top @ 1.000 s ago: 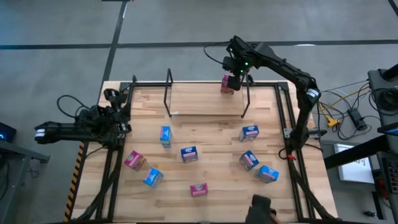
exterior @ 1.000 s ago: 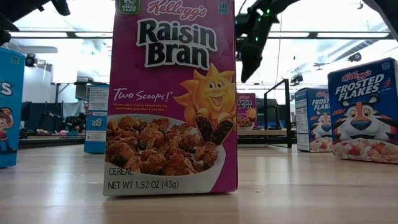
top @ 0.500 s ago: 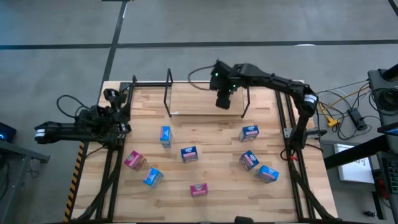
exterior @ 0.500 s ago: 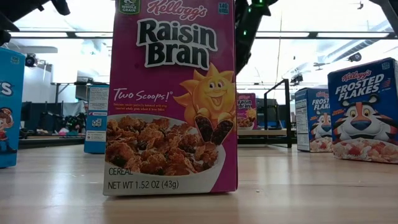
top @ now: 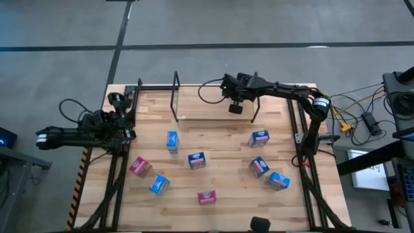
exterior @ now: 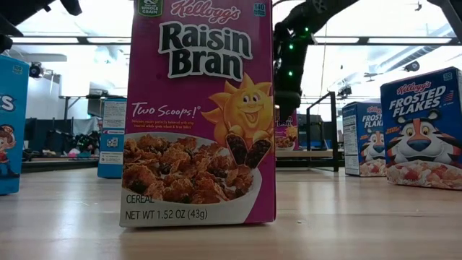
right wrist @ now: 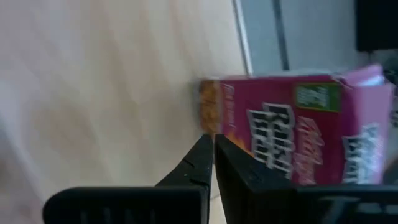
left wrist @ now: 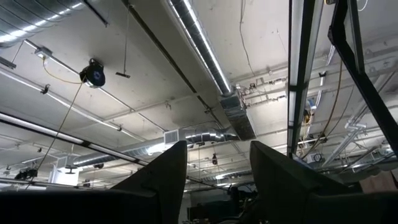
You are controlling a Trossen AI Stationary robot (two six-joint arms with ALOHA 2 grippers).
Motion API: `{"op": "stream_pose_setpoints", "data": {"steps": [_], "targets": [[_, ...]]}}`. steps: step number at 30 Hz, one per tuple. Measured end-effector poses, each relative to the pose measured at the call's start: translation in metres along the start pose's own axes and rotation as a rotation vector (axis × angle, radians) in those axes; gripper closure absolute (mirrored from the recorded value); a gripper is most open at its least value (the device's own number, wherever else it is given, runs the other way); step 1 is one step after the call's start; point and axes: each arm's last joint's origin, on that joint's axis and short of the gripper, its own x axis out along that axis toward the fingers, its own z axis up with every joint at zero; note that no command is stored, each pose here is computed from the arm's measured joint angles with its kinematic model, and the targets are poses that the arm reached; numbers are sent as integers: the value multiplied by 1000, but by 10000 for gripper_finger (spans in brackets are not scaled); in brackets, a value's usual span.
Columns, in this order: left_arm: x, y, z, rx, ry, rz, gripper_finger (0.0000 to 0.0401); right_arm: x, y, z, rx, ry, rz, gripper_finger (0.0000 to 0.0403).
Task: Stack cereal on shelf
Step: Put the top purple cereal box on the shelf Adjust the purple cereal box on the shelf
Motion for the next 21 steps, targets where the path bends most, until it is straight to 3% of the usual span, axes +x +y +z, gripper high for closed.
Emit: {"op": "stream_pose_setpoints", "data": {"steps": [21], "targets": [[0, 0, 0, 0, -3, 1, 242, 9, -21, -6, 29, 15, -39, 394]]}}
